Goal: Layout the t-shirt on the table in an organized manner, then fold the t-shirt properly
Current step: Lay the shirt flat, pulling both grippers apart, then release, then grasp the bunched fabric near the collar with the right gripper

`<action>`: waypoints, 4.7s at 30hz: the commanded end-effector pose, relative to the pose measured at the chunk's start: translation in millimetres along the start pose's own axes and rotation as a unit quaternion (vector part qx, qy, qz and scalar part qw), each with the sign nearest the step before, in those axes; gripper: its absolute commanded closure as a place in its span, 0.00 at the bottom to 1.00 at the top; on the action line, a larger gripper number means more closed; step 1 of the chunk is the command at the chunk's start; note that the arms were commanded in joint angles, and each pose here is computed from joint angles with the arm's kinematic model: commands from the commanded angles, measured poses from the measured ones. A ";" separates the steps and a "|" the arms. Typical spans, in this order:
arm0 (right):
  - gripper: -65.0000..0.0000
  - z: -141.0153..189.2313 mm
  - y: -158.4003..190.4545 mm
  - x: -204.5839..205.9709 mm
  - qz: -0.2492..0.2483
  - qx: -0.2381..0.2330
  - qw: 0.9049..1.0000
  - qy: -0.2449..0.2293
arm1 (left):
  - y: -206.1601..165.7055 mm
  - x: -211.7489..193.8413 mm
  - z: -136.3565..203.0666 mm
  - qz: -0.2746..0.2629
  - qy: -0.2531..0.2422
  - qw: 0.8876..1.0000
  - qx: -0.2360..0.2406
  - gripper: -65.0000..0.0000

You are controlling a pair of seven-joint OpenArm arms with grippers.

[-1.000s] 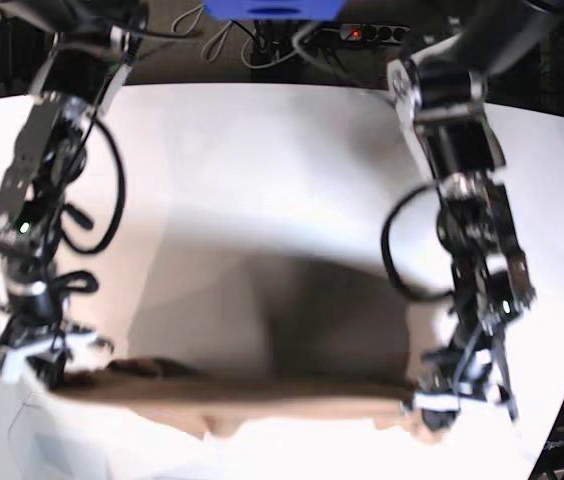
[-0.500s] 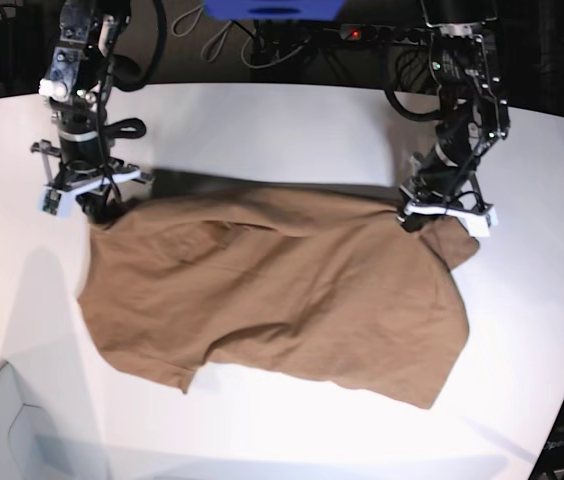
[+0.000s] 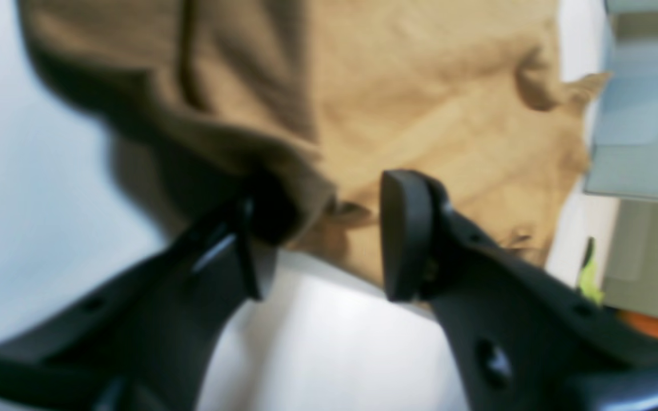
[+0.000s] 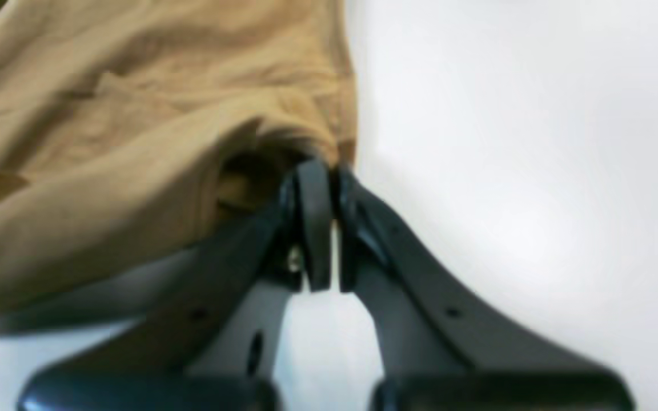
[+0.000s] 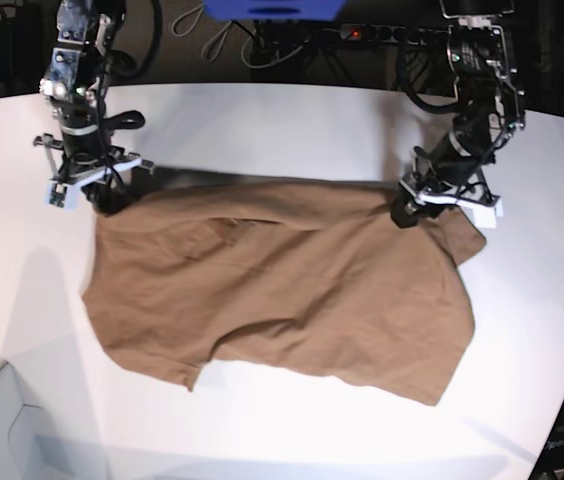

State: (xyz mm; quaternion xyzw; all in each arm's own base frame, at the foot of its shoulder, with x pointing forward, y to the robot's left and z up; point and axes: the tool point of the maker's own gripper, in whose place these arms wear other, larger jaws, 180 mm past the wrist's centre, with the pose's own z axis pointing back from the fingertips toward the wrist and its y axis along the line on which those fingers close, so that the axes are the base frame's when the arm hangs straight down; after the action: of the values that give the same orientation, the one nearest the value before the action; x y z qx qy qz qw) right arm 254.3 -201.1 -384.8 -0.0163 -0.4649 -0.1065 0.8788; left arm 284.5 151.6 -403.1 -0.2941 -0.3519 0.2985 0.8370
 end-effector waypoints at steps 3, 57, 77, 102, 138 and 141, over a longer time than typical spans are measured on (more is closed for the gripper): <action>0.81 1.5 10.3 2.6 0.019 0.034 0.999 0.003 | -20.9 11.5 10.4 -0.007 -0.020 0.999 -0.029 0.54; 0.50 23.6 -48.1 38.6 -0.013 -0.038 0.998 -0.046 | 54.0 102.1 17.2 -0.028 -0.101 0.990 0.090 1.00; 0.49 -1.8 52.3 71.8 0.097 0.130 0.986 -0.033 | 64.3 118.3 99.2 -0.022 -0.176 0.979 0.098 1.00; 0.46 -69.4 95.3 29.6 0.098 0.182 0.975 0.086 | 69.0 111.4 100.7 -0.021 -0.169 0.980 0.103 1.00; 0.52 -73.3 104.7 42.6 0.131 0.189 0.968 0.098 | 81.3 103.9 95.8 -0.007 -0.157 0.981 0.114 1.00; 0.52 -73.8 104.2 39.8 0.130 0.189 0.968 0.102 | 81.0 105.5 96.1 -0.007 -0.159 0.981 0.113 1.00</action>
State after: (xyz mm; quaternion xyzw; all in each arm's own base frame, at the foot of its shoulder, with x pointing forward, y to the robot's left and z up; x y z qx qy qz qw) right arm 345.9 -116.7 -399.9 0.0972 -0.3540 0.0987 0.9249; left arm 241.4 301.2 -373.3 -0.1425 -0.4269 0.3791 0.8086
